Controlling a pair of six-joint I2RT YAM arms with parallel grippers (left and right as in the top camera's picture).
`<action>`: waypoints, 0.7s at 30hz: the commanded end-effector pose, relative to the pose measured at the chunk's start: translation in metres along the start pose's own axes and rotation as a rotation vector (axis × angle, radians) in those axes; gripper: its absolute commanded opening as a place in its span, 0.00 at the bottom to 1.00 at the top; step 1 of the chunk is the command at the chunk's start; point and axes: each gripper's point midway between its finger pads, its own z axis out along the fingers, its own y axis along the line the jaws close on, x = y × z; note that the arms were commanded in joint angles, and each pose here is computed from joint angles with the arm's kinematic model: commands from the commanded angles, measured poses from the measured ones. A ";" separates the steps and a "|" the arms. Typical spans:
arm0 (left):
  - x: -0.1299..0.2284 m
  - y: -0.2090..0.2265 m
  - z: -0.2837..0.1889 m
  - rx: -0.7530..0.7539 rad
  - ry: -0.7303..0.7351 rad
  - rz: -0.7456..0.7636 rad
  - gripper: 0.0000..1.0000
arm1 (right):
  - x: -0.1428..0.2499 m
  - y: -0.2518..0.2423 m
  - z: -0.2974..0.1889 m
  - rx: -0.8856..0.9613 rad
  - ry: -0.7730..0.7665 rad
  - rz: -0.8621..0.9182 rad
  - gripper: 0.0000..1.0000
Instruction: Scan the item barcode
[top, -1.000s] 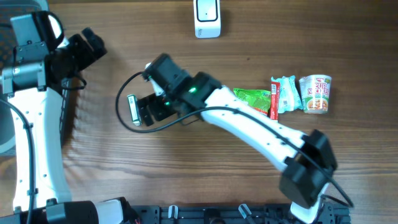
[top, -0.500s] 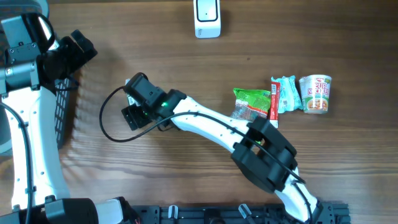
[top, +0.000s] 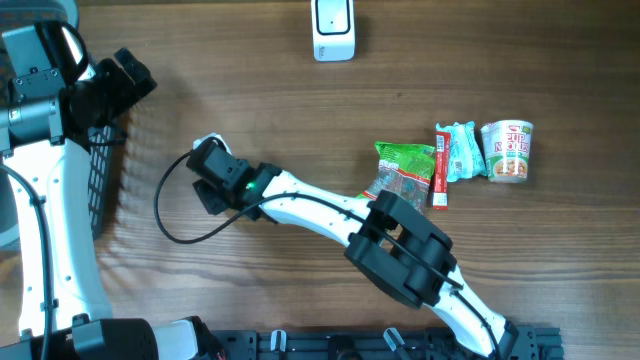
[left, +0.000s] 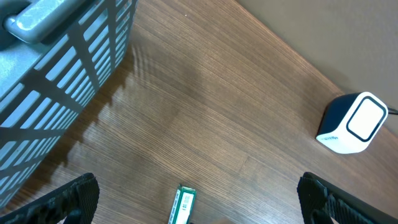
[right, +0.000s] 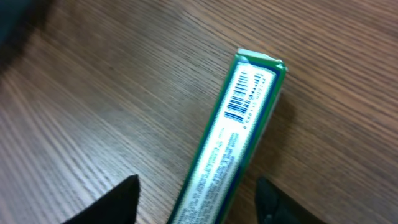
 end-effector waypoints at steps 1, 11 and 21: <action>-0.002 0.003 0.001 -0.015 -0.005 -0.005 1.00 | 0.000 -0.027 0.009 0.145 -0.032 -0.001 0.48; -0.002 0.003 0.001 -0.015 -0.005 -0.005 1.00 | 0.002 -0.034 0.011 0.178 -0.051 0.082 0.50; -0.002 0.003 0.001 -0.015 -0.005 -0.005 1.00 | 0.013 -0.037 0.011 0.189 -0.007 0.068 0.34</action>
